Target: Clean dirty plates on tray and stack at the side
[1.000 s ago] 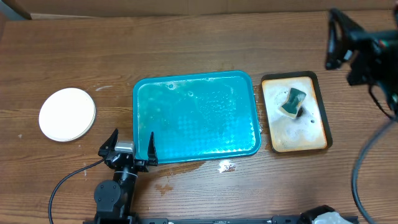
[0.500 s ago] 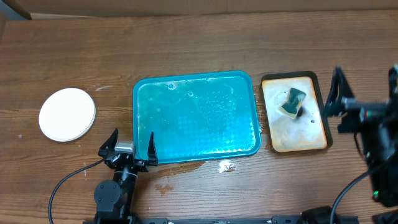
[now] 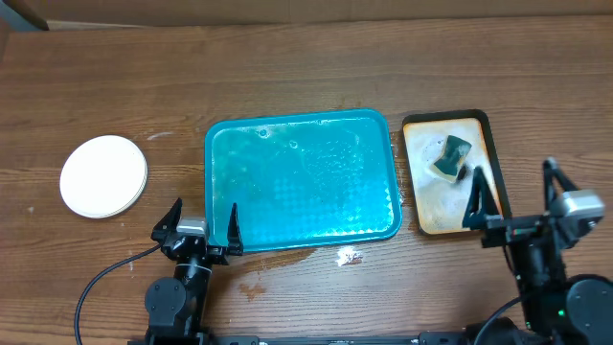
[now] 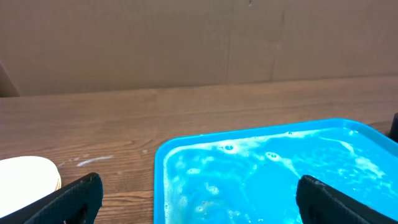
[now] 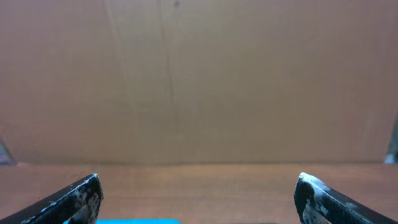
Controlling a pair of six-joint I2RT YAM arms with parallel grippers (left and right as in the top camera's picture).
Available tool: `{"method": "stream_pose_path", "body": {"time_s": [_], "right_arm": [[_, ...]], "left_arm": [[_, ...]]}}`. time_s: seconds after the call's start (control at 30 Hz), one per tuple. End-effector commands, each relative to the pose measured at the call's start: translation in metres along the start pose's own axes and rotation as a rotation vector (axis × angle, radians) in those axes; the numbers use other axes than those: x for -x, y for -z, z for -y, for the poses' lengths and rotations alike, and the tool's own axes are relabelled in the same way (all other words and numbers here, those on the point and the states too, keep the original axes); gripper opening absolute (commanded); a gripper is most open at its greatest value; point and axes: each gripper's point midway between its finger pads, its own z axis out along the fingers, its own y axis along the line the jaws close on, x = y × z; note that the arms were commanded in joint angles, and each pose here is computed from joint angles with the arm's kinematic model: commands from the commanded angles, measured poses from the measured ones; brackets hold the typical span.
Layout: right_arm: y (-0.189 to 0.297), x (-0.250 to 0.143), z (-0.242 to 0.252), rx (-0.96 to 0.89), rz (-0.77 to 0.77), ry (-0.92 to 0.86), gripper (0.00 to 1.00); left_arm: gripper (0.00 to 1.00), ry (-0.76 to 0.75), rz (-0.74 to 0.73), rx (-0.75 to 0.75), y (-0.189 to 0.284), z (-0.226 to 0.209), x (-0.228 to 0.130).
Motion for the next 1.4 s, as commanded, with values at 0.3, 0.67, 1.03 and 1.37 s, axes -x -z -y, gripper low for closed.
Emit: {"method": "stream_pose_path", "body": {"time_s": [0.3, 0.67, 1.03, 1.37], "right_arm": [[0.008, -0.068, -0.017, 0.138, -0.033, -0.006, 1.0], [0.006, -0.098, -0.014, 0.141, -0.032, -0.006, 1.0], [-0.005, -0.146, -0.009, 0.131, -0.081, -0.078, 1.0], [-0.008, -0.165, 0.001, 0.081, -0.107, -0.095, 1.0]], "left_arm": [[1.0, 0.01, 0.007, -0.005, 0.0, 0.001, 0.001], [1.0, 0.01, 0.007, -0.005, 0.0, 0.001, 0.001], [1.0, 0.01, 0.007, -0.006, 0.0, 0.001, 0.0], [1.0, 0.01, 0.007, -0.006, 0.0, 0.001, 0.0]]}}
